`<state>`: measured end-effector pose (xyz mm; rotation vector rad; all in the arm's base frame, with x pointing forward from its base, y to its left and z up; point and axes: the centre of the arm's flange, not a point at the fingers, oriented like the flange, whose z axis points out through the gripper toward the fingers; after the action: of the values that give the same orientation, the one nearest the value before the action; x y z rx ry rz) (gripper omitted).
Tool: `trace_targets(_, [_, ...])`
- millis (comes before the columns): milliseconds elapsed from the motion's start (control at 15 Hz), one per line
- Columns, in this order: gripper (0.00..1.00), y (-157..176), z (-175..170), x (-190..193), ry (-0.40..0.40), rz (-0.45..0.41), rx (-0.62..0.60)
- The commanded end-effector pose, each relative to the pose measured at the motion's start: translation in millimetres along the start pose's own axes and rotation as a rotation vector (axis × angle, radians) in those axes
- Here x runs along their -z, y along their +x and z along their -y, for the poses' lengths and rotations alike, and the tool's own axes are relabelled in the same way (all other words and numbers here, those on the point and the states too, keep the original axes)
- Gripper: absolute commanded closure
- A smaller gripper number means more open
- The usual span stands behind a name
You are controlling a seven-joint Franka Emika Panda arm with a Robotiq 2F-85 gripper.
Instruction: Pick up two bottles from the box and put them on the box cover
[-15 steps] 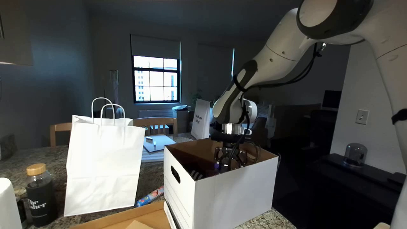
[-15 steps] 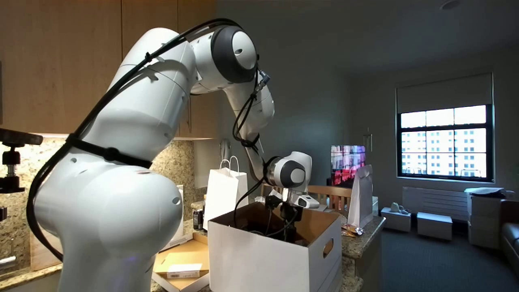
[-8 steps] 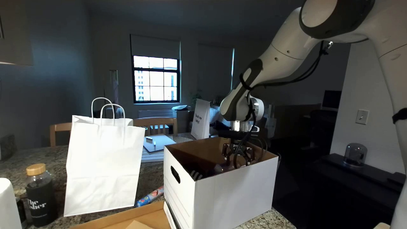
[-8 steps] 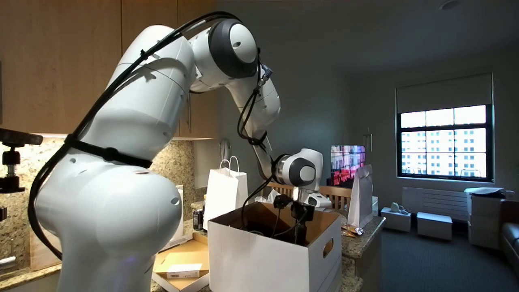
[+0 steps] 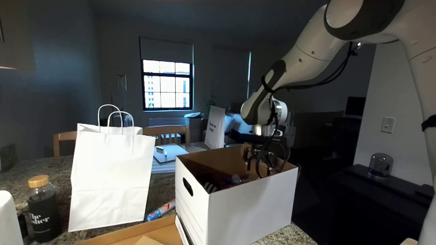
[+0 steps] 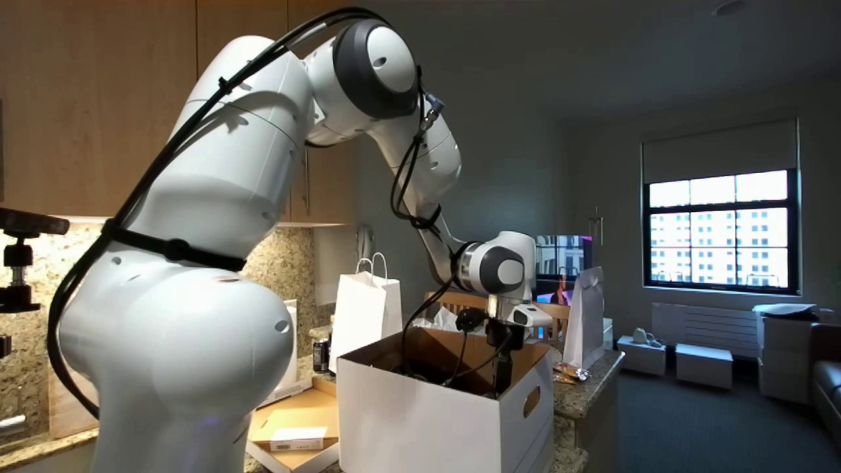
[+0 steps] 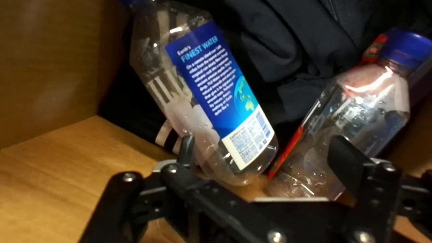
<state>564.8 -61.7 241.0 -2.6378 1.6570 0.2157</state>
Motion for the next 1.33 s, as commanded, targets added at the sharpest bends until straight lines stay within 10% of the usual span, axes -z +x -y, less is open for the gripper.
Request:
trace_targets(0, [0.00, 7.7, -3.7, 14.2, 0.007, -0.031, -0.015])
trace_targets(1267, [0.00, 20.9, 53.6, 39.3, 0.006, -0.048, 0.219])
